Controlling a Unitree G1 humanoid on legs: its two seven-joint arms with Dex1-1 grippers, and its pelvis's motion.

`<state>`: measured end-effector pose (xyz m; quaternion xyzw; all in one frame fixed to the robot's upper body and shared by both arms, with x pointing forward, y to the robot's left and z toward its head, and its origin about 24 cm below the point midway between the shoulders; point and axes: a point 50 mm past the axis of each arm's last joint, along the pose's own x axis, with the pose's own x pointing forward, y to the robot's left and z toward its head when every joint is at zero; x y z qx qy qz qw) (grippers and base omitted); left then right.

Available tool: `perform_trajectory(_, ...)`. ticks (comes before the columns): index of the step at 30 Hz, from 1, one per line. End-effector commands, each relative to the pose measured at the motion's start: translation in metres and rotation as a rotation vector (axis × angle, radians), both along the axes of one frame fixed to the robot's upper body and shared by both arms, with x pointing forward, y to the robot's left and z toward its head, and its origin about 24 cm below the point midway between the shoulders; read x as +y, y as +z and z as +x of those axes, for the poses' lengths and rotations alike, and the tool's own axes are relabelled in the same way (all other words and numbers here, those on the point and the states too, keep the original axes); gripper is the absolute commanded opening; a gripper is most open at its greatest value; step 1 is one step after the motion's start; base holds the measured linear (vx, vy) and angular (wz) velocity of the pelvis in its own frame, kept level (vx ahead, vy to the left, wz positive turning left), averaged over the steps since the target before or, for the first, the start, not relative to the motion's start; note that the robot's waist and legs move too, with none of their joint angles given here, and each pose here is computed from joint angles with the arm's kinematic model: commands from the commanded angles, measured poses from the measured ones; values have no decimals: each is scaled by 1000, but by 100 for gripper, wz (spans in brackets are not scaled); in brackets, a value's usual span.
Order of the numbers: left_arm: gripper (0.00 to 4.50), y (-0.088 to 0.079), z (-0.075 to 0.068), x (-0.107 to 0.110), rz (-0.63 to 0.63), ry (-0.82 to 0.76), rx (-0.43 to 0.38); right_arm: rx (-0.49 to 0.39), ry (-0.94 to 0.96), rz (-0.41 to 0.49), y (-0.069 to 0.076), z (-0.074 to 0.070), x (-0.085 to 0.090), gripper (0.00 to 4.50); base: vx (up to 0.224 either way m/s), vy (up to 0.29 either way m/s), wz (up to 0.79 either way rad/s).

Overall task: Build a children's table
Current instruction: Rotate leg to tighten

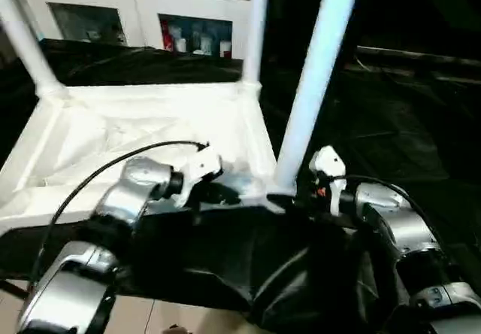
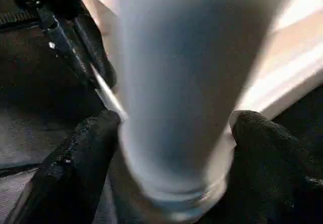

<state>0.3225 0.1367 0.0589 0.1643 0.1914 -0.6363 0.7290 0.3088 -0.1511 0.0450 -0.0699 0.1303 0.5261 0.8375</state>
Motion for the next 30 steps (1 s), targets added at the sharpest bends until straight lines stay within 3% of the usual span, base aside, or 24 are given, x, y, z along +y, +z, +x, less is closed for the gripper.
perform_trajectory(1,0,11,-2,-7,-76,-65,-14,-16,31,1,5,-3,-2,383,0,0,0)
perform_trajectory(12,0,10,-1,-7,-73,-33,-34,21,51,30,-1,-9,4,286,0,0,0)
perform_trajectory(15,0,9,5,-9,-54,29,-66,25,-13,32,-5,-6,4,276,0,0,0)
perform_trajectory(18,0,6,20,-17,-16,183,-142,26,-222,-6,-17,4,3,272,0,0,0)
perform_trajectory(19,0,6,27,-30,-31,248,-166,53,-367,-6,-24,10,4,272,0,0,0)
perform_trajectory(21,0,6,28,-36,-38,263,-167,67,-420,-2,-27,12,5,272,0,0,0)
perform_trajectory(22,0,6,31,-51,-46,294,-170,93,-517,4,-32,15,12,272,0,0,0)
perform_trajectory(26,0,6,34,-76,-59,332,-177,118,-598,18,-37,18,31,271,0,0,0)
perform_trajectory(30,0,7,34,-88,-68,322,-180,75,-542,20,-33,19,50,271,0,0,0)
